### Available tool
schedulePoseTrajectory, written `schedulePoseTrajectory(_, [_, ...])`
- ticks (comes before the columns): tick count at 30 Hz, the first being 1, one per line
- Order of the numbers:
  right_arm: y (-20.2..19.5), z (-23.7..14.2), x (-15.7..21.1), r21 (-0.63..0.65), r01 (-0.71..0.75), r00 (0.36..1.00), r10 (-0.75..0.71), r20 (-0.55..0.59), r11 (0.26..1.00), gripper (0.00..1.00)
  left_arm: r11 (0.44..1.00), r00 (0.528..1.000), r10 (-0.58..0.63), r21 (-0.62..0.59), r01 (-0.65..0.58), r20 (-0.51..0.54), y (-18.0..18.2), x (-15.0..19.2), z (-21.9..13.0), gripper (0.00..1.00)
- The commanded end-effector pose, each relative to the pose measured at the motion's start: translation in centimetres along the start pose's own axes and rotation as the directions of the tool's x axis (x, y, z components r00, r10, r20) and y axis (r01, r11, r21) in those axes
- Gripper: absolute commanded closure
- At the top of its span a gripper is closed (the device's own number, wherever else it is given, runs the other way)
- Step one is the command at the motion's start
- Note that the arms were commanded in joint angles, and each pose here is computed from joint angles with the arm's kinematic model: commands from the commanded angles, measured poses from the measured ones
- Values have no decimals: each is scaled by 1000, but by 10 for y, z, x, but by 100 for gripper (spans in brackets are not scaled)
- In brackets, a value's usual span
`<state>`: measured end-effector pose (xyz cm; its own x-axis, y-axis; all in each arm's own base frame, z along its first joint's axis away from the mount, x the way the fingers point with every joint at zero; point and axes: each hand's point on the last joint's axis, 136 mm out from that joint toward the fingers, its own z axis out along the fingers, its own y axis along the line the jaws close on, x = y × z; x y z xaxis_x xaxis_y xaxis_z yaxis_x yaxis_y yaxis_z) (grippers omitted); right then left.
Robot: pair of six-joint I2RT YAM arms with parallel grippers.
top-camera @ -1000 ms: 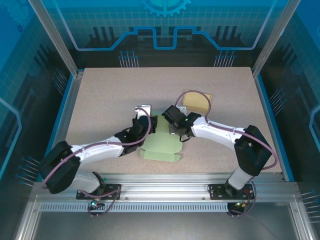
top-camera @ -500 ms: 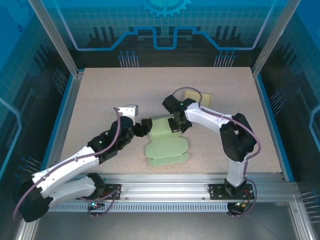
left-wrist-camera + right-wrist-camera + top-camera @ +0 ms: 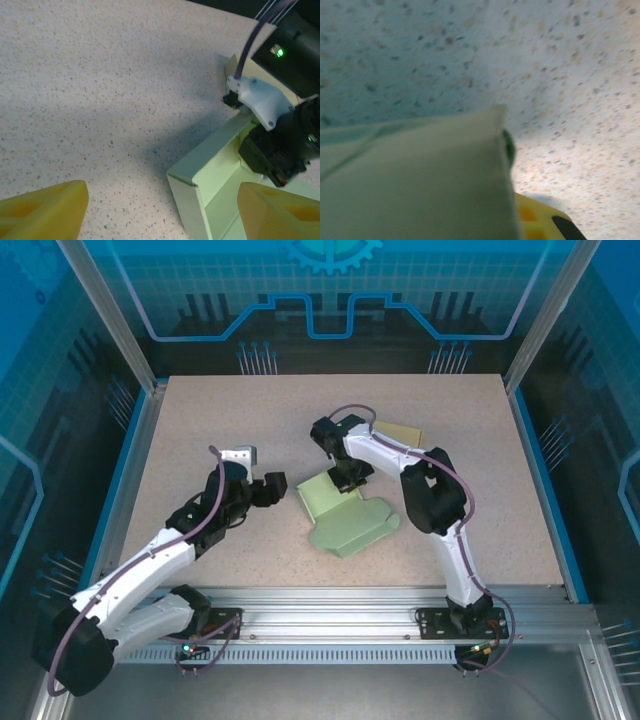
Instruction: Fold the paper box
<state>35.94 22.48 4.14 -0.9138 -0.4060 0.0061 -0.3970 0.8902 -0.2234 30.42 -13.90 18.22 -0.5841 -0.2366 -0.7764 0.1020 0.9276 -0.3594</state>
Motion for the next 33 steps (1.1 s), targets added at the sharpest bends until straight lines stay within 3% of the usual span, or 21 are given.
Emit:
schedulePoseTrajectory(1, [-20, 23, 7, 156, 81, 993, -65, -102, 985, 93, 999, 999, -26, 30, 27, -20, -2, 5, 5, 20])
schedulePoseTrajectory(5, [-24, 28, -4, 219, 120, 988, -95, -120, 968, 83, 999, 999, -32, 22, 33, -29, 2, 6, 12, 20])
schedulePoseTrajectory(9, [-17, 32, -12, 242, 193, 977, -163, -138, 951, 85, 999, 998, -48, 14, 49, -34, 8, 4, 18, 20])
schedulePoseTrajectory(12, [-12, 31, -16, 249, 247, 965, -216, -148, 936, 79, 998, 997, -66, 19, 67, -46, 11, 6, 22, 20])
schedulePoseTrajectory(13, [-12, 30, -18, 258, 258, 962, -225, -152, 931, 80, 997, 996, -70, 21, 71, -48, 11, 6, 23, 20])
schedulePoseTrajectory(15, [-9, 30, -20, 258, 280, 957, -247, -153, 925, 96, 997, 996, -76, 25, 77, -52, 11, 7, 25, 20])
schedulePoseTrajectory(16, [-8, 30, -21, 259, 287, 955, -255, -149, 922, 99, 996, 995, -78, 27, 80, -54, 11, 7, 25, 20])
schedulePoseTrajectory(21, [-8, 37, -25, 302, 348, 936, -312, -162, 887, 94, 996, 995, -80, 26, 82, -63, 13, 11, 27, 20])
schedulePoseTrajectory(24, [-1, 45, -26, 301, 402, 914, -363, -179, 865, 100, 996, 995, -82, 25, 83, -62, 13, 10, 27, 20])
schedulePoseTrajectory(29, [16, 51, -24, 279, 481, 876, -442, -193, 831, 100, 997, 995, -78, 19, 79, -62, 15, 11, 27, 20])
schedulePoseTrajectory(33, [18, 39, -29, 278, 465, 885, -436, -161, 841, 72, 997, 995, -76, 15, 77, -66, 16, 12, 29, 20])
